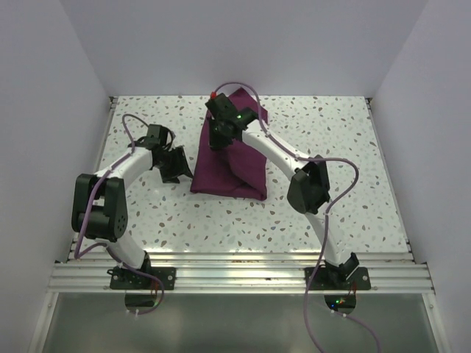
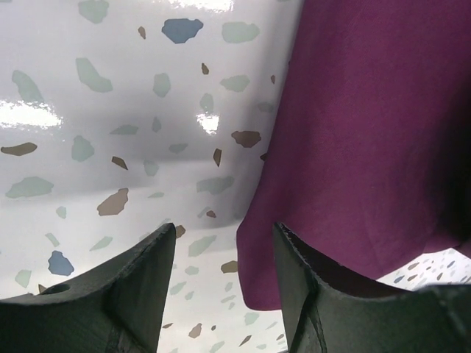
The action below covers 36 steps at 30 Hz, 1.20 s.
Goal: Prepare the surgical pack
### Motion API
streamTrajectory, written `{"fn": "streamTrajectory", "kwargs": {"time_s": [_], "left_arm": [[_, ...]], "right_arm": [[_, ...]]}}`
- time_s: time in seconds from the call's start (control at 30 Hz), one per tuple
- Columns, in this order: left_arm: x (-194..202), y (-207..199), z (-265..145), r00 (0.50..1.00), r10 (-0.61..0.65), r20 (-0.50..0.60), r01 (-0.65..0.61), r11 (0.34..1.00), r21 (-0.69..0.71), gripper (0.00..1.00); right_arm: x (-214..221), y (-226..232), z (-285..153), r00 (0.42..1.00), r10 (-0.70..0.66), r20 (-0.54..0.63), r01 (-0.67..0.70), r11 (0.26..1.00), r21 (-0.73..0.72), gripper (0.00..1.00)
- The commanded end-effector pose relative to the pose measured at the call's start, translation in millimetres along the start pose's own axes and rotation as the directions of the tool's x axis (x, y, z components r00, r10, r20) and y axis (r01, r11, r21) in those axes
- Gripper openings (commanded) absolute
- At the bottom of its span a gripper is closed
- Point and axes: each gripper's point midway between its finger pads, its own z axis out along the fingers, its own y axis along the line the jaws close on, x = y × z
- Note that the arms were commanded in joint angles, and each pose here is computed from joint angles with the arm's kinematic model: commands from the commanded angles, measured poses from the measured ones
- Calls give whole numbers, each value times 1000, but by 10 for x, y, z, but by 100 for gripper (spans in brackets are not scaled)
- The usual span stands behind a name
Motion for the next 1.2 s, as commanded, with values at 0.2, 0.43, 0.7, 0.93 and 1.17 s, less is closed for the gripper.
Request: {"fn": "streamTrajectory", "kwargs": {"time_s": [0.2, 0.43, 0.7, 0.93, 1.17], "left_arm": [[-66, 157, -156, 997, -17, 69, 22, 997, -72, 65], [-397, 187, -445, 992, -19, 127, 27, 998, -61, 71], [-851, -470, -507, 987, -16, 163, -24, 971, 238, 81], [-889, -904, -241, 996, 16, 88, -45, 938, 343, 83], [-658, -854, 31, 1000, 6, 6, -8, 949, 315, 74]], "right_arm": [[123, 604, 298, 999, 15, -43, -23, 980, -197, 14], [-221, 379, -366, 990, -126, 58, 135, 973, -188, 65], [19, -440, -896, 998, -38, -41, 27, 970, -240, 56], [478, -458, -790, 995, -10, -104, -27, 935, -353, 24], [838, -409, -489, 978, 12, -207, -105, 892, -440, 11]]}}
